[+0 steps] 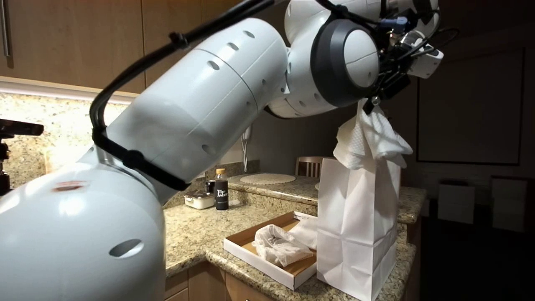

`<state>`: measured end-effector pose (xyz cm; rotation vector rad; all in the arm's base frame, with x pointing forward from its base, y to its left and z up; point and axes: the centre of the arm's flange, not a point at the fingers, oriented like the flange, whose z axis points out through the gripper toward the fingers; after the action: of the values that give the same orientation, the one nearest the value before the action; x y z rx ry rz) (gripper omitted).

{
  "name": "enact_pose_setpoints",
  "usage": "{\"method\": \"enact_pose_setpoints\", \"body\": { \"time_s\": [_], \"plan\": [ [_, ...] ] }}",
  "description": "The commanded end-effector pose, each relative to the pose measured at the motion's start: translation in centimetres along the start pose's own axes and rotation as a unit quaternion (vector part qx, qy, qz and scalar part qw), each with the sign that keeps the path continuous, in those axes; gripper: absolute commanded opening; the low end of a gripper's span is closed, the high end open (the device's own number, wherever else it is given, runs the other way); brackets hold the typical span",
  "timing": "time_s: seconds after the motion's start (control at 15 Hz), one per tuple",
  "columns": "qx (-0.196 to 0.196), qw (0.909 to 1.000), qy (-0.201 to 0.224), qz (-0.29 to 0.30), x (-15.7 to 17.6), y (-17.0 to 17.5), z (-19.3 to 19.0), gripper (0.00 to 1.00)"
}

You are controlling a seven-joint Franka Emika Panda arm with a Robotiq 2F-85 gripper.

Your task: Pick a cloth on the box and put it in the bag

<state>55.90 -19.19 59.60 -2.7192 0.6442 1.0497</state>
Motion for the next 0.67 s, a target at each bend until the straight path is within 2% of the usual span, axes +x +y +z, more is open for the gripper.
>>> {"method": "enact_pose_setpoints", "body": {
  "time_s": [0.0,0.33,0.6],
  "plan": [
    [-0.030,0.9995,0.002,-0.008,0.2,1.8,7.7,0.08],
    [-0.047,0.9982,0.035,-0.008,-1.0,1.6,7.3,0.08],
    [-0.034,0.9951,0.092,-0.007,-3.7,1.4,5.2,0.08]
  ]
}}
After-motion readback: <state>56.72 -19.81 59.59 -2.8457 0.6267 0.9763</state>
